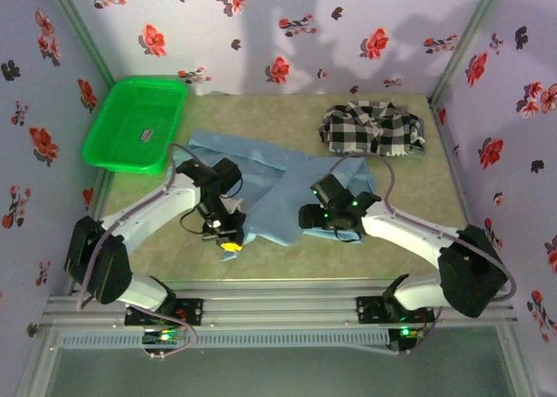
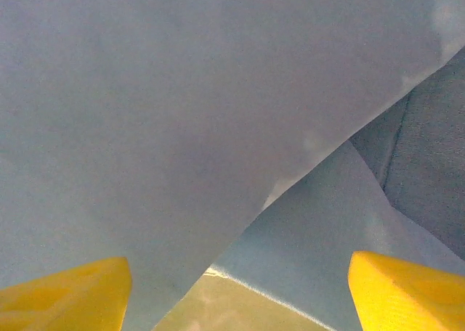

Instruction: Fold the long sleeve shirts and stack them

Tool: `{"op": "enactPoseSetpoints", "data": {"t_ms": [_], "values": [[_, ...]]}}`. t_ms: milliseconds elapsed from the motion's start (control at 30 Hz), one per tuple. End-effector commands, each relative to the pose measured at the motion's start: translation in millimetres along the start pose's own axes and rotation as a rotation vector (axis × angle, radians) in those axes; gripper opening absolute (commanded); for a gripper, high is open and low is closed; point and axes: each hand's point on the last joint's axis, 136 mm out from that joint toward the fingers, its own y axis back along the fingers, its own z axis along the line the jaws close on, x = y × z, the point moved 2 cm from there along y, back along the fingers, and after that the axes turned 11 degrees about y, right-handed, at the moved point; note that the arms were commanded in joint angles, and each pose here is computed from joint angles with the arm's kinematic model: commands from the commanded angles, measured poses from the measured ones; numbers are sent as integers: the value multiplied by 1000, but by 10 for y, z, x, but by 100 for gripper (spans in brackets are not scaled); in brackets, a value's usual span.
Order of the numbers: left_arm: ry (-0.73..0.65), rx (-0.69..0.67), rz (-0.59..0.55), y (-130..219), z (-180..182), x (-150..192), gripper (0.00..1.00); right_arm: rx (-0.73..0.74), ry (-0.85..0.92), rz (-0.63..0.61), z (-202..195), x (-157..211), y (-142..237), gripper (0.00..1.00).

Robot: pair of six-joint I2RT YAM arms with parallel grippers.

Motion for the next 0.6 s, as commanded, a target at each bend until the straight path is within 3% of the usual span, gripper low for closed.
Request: {"op": "enactPoseSetpoints", "data": {"t_ms": [0,167,567], "values": [[6,-38,123,-139,115,51,0,14,-12,-28,17,-109,-77,79],[-11,-57,188,-296,77,-136,0,152,-47,-63,-186,-215,-90,79],[-25,-121,344,-528,96,-378,0,167,-291,-129,-637,-565,-155,76]]}}
